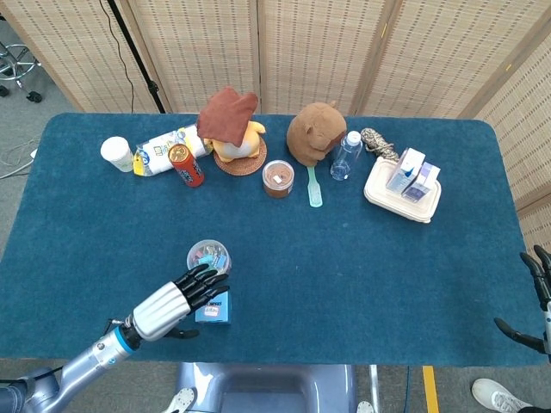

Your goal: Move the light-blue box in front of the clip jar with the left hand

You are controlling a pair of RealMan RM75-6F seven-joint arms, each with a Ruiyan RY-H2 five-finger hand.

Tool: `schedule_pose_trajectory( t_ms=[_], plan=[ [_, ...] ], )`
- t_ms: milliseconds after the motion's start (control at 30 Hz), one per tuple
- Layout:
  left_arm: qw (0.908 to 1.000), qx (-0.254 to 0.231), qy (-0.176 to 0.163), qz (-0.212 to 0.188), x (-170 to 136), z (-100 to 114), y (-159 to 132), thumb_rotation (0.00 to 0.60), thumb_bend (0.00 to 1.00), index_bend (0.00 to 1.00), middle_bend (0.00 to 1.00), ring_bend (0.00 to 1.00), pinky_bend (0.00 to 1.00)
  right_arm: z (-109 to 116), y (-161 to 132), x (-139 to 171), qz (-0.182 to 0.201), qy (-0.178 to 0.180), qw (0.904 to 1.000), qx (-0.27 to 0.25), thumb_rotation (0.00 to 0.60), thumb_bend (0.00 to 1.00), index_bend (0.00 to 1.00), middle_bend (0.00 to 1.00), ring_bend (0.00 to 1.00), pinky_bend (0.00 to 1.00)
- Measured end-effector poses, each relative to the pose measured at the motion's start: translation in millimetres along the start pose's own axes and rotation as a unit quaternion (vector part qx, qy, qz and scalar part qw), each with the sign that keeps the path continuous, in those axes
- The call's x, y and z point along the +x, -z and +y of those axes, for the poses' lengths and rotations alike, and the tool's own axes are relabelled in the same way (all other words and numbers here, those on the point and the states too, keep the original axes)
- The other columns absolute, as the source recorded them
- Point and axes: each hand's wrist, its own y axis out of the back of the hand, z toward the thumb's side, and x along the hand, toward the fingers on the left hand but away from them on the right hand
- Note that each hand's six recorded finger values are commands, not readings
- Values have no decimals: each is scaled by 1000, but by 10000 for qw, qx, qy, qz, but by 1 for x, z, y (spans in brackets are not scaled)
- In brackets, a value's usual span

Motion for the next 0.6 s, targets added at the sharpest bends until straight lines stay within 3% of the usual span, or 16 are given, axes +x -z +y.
schedule_pose_trajectory(
  t_ms=[167, 300, 400, 600],
  plan=[
    [9988, 267, -57, 402, -15, 26, 5, 600, 75, 0, 0, 0, 0, 1, 0, 0, 0, 11, 10000, -17, 600, 0, 0, 0, 0, 0],
    [9930, 590, -137, 1012, -34, 43, 20, 600, 70, 0, 0, 0, 0, 3, 1, 1, -5, 43, 10000, -40, 600, 0, 0, 0, 0, 0],
    [9824, 787, -312, 1664, -49, 51, 34, 600, 66, 0, 0, 0, 0, 4, 1, 1, 1, 67, 10000, -58, 600, 0, 0, 0, 0, 0],
    [9493, 1234, -422, 2859, -84, 62, 55, 600, 63, 0, 0, 0, 0, 8, 0, 4, 44, 117, 9999, -103, 600, 0, 0, 0, 0, 0]
  ],
)
